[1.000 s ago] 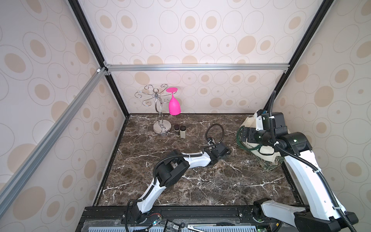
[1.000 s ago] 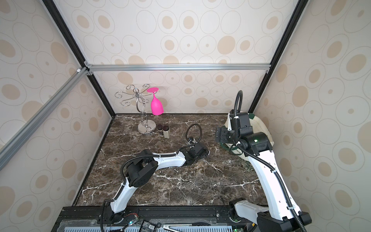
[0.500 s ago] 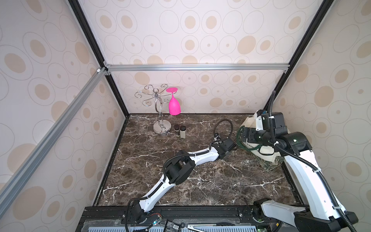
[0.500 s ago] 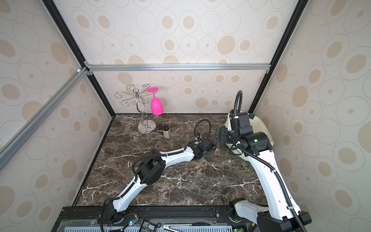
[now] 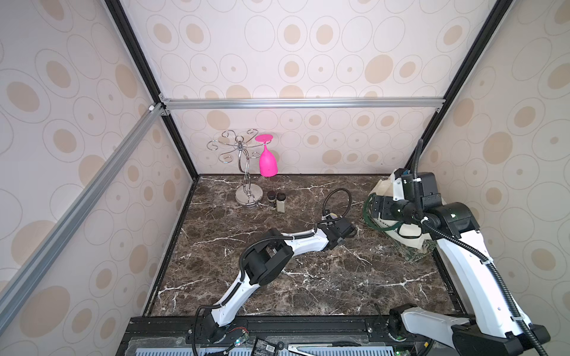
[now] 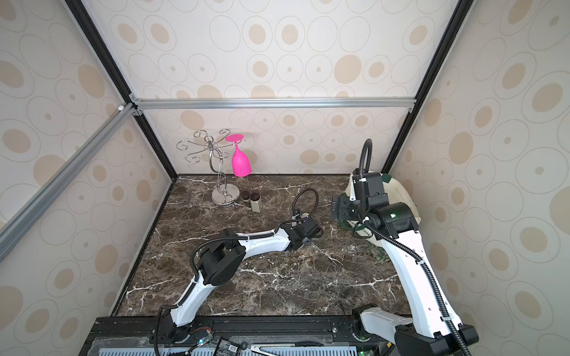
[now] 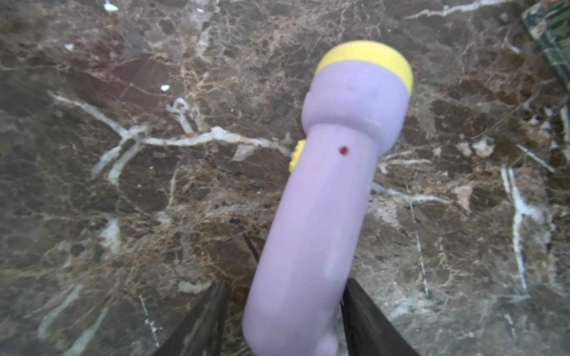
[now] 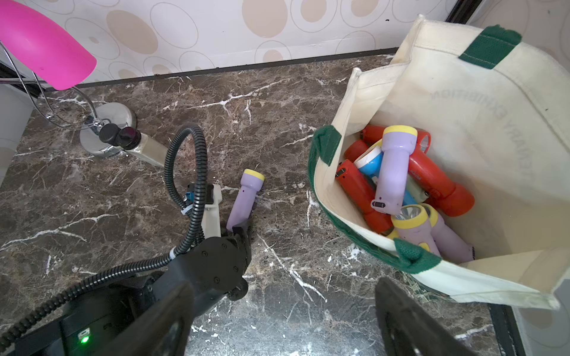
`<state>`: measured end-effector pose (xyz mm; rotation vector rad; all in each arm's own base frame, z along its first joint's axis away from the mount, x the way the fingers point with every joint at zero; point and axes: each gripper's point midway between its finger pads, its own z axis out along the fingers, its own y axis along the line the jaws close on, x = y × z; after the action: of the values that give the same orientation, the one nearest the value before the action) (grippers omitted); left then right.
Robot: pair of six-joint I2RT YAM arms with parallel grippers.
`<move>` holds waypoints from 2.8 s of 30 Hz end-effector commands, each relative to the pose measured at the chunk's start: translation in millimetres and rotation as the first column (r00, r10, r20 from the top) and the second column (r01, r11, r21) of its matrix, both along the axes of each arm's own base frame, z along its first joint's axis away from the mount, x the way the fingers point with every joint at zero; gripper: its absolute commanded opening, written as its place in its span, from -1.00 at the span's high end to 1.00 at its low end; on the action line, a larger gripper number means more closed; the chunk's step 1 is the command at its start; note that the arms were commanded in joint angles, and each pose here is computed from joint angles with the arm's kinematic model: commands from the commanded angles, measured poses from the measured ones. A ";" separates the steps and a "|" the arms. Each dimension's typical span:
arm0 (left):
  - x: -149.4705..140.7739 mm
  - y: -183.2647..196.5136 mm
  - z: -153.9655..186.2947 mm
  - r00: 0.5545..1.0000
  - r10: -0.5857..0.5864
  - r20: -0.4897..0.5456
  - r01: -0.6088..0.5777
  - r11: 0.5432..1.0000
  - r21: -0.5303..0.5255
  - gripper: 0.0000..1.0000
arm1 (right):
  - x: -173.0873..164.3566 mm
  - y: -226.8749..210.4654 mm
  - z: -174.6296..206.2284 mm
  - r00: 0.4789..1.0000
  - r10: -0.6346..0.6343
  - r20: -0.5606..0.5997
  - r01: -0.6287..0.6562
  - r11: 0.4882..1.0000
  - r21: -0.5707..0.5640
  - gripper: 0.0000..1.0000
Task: Put the flashlights into the tote bags
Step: Pick up the flashlight from the center of the board.
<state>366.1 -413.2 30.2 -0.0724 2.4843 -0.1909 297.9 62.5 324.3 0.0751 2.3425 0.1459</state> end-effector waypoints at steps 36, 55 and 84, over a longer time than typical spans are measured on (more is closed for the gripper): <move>-43.8 30.7 71.6 0.985 -0.068 0.157 0.127 0.906 -0.404 1.00 | -20.9 38.9 -18.6 0.987 0.150 -0.063 -0.135 0.971 0.195 -0.68; -141.7 35.9 200.1 0.853 -0.196 0.484 0.487 0.633 -0.601 1.00 | -34.0 143.3 -49.7 0.872 0.488 -0.042 -0.335 0.657 0.675 -0.72; -156.7 11.8 218.6 0.836 -0.184 0.517 0.528 0.529 -0.665 1.00 | -18.4 152.8 -62.4 0.893 0.440 -0.090 -0.245 0.646 0.723 0.20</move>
<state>210.3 -392.4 222.1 0.1263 1.8624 -1.3051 284.4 208.2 257.8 0.0325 2.4028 1.2470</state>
